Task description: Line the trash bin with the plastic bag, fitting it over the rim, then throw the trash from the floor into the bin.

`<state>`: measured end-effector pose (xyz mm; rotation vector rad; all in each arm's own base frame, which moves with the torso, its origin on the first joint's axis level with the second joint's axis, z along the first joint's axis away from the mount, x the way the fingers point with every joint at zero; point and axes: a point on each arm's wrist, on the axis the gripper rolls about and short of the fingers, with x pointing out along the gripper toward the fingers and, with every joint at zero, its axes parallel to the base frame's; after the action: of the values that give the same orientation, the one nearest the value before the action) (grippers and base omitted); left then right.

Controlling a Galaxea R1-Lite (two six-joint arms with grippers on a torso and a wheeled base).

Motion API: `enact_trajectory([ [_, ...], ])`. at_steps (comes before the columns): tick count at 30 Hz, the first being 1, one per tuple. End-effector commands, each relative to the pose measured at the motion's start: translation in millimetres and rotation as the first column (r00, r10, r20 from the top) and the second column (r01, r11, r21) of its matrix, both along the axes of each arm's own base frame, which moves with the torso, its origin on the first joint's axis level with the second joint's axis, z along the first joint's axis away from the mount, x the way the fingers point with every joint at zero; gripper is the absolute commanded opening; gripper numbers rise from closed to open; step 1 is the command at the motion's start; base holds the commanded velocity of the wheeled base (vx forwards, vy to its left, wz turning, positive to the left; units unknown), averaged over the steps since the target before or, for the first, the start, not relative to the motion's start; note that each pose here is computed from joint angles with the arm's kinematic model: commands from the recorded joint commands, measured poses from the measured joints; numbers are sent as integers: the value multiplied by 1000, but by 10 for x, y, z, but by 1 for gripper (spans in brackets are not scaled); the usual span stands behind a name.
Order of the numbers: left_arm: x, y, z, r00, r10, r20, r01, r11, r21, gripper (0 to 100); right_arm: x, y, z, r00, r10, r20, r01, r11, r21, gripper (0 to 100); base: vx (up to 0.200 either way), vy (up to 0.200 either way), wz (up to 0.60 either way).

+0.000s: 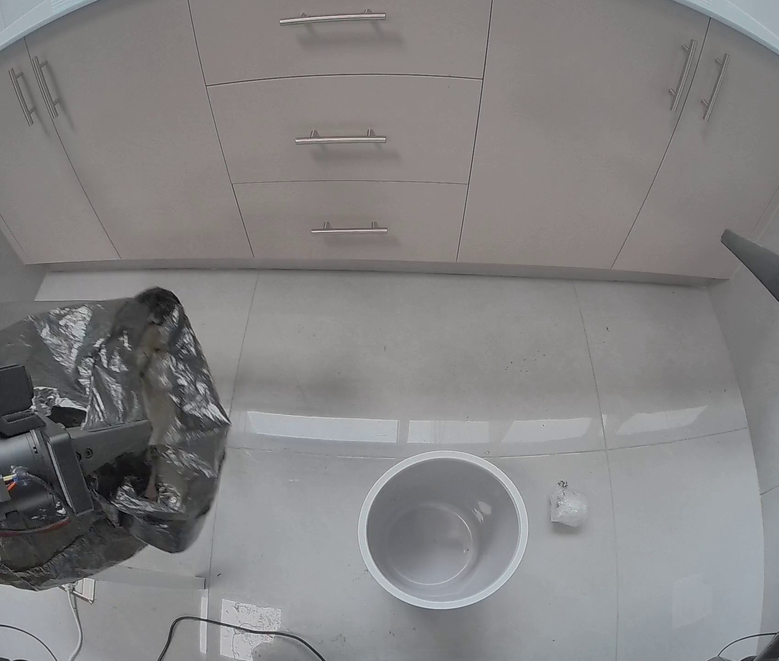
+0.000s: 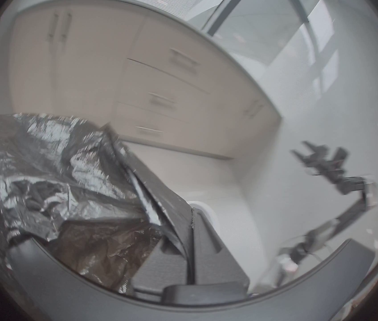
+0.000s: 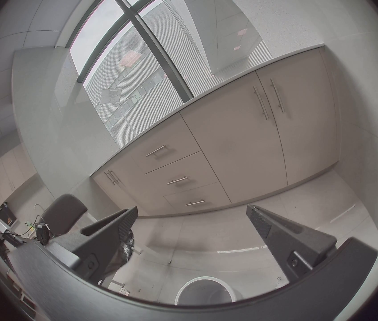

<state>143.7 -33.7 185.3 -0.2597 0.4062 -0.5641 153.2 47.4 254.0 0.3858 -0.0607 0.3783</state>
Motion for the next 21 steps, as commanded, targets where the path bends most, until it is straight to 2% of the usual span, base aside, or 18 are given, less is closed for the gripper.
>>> enact_trajectory([
  [1, -146, -257, 154, 955, -293, 55, 298, 941, -159, 0, 163, 147, -185, 994, 54, -95, -56, 998, -14, 100, 0, 0, 0],
  [2, -152, -272, 167, 946, -318, 58, 323, 931, -173, 0, 184, 160, -208, 993, 57, -106, -59, 998, -16, 100, 0, 0, 0],
  [3, -172, -303, 191, 928, -368, 62, 373, 906, -200, 0, 218, 185, -240, 991, 63, -117, -65, 998, -17, 100, 0, 0, 0],
  [5, -176, -312, 203, 922, -383, 64, 388, 898, -210, 0, 230, 198, -258, 990, 67, -122, -70, 997, -19, 100, 0, 0, 0],
  [6, -206, -389, 266, 883, -463, 74, 465, 845, -264, 0, 273, 287, -360, 984, 99, -151, -104, 994, -29, 100, 0, 0, 0],
  [11, -237, -468, 322, 847, -522, 96, 523, 789, -322, 0, 306, 465, -523, 962, 164, -219, -180, 982, -54, 100, 0, 0, 0],
  [12, -237, -468, 322, 847, -522, 96, 523, 789, -322, 0, 306, 465, -523, 962, 164, -219, -180, 982, -54, 100, 0, 0, 0],
  [14, -265, -488, 348, 814, -569, 121, 572, 747, -338, 0, 351, 557, -638, 946, 185, -267, -210, 976, -66, 100, 0, 0, 0],
  [15, -265, -488, 348, 814, -569, 121, 572, 747, -338, 0, 351, 557, -638, 946, 185, -267, -210, 976, -66, 100, 0, 0, 0],
  [16, -286, -511, 363, 789, -599, 133, 604, 720, -342, 0, 356, 591, -692, 937, 196, -289, -224, 972, -69, 100, 0, 0, 0],
  [17, -295, -526, 370, 780, -611, 138, 616, 709, -343, 0, 346, 612, -718, 932, 204, -299, -235, 969, -72, 100, 0, 0, 0],
  [18, -295, -526, 370, 780, -611, 138, 616, 709, -343, 0, 346, 612, -718, 932, 204, -299, -235, 969, -72, 100, 0, 0, 0],
  [21, -294, -630, 405, 737, -655, 166, 666, 665, -338, 0, 301, 706, -870, 906, 240, -350, -286, 954, -87, 100, 0, 0, 0],
])
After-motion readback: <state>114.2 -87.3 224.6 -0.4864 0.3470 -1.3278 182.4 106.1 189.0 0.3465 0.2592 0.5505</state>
